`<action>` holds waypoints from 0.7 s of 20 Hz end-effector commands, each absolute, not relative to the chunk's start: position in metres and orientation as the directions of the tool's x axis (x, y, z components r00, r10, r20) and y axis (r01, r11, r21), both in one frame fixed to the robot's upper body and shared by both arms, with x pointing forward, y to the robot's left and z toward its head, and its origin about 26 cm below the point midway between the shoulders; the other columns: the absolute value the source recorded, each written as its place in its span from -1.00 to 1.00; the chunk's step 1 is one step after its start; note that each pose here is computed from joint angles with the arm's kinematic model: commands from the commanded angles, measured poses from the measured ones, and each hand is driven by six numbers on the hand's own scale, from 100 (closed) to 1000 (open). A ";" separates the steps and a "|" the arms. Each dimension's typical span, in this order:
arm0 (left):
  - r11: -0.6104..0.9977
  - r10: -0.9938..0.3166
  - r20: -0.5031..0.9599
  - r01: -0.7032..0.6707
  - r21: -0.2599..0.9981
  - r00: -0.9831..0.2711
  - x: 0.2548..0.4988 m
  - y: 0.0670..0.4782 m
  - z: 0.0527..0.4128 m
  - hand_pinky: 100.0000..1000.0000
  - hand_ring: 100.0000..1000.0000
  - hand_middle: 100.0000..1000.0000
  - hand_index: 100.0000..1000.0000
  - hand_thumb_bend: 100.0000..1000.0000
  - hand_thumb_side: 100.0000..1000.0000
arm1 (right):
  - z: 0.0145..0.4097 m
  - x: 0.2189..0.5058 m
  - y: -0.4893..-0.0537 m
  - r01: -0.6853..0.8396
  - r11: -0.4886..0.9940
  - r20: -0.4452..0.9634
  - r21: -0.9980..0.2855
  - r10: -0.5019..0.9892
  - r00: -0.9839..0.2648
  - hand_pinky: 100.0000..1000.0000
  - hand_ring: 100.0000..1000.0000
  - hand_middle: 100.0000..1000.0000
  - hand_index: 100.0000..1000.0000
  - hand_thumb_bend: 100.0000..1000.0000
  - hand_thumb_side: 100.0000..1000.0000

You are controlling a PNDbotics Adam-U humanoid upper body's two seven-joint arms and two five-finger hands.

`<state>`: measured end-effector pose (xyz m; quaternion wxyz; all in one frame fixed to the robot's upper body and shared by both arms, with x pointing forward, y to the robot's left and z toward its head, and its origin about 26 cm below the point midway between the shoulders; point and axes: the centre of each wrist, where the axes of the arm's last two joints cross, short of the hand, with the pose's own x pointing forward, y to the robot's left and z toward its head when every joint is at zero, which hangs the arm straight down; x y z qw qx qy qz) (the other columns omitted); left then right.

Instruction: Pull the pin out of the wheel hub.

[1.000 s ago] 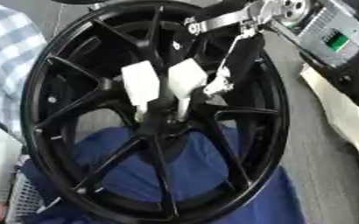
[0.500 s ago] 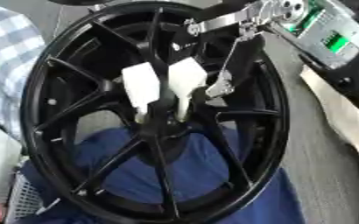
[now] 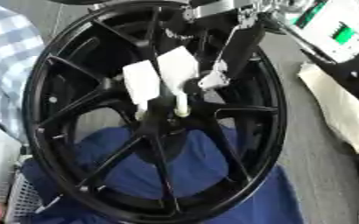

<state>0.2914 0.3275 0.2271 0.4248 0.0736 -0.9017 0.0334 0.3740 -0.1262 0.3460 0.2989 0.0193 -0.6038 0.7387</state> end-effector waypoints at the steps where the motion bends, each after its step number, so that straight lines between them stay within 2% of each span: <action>1: 0.985 -0.114 0.755 -0.172 0.001 -0.645 0.288 0.330 0.234 0.56 0.51 0.41 0.50 0.03 -0.18 | 0.367 0.364 -0.134 -0.442 -0.042 0.385 -0.896 0.421 -0.821 0.57 0.17 -0.40 -0.17 -0.78 -0.57; 3: 0.985 -0.113 0.755 -0.174 -0.001 -0.646 0.288 0.330 0.234 0.56 0.51 0.41 0.50 0.03 -0.18 | 0.371 0.362 -0.137 -0.440 -0.023 0.391 -0.898 0.422 -0.818 0.57 0.17 -0.40 -0.17 -0.78 -0.57; 7: 0.984 -0.117 0.754 -0.181 -0.002 -0.647 0.287 0.331 0.234 0.56 0.50 0.41 0.50 0.04 -0.19 | 0.396 0.354 -0.161 -0.430 0.124 0.443 -0.894 0.380 -0.812 0.59 0.17 -0.41 -0.17 -0.98 -0.71; 10: 0.982 -0.123 0.752 -0.188 -0.001 -0.648 0.287 0.332 0.234 0.56 0.50 0.41 0.50 0.04 -0.18 | 0.414 0.348 -0.209 -0.402 0.321 0.503 -0.858 0.357 -0.787 0.61 0.17 -0.41 -0.16 -1.00 -0.80; 14: 0.979 -0.133 0.750 -0.205 -0.004 -0.648 0.286 0.335 0.233 0.56 0.50 0.41 0.50 0.04 -0.19 | 0.407 0.334 -0.308 -0.262 0.597 0.574 -0.758 0.421 -0.702 0.62 0.18 -0.40 -0.14 -1.00 -0.88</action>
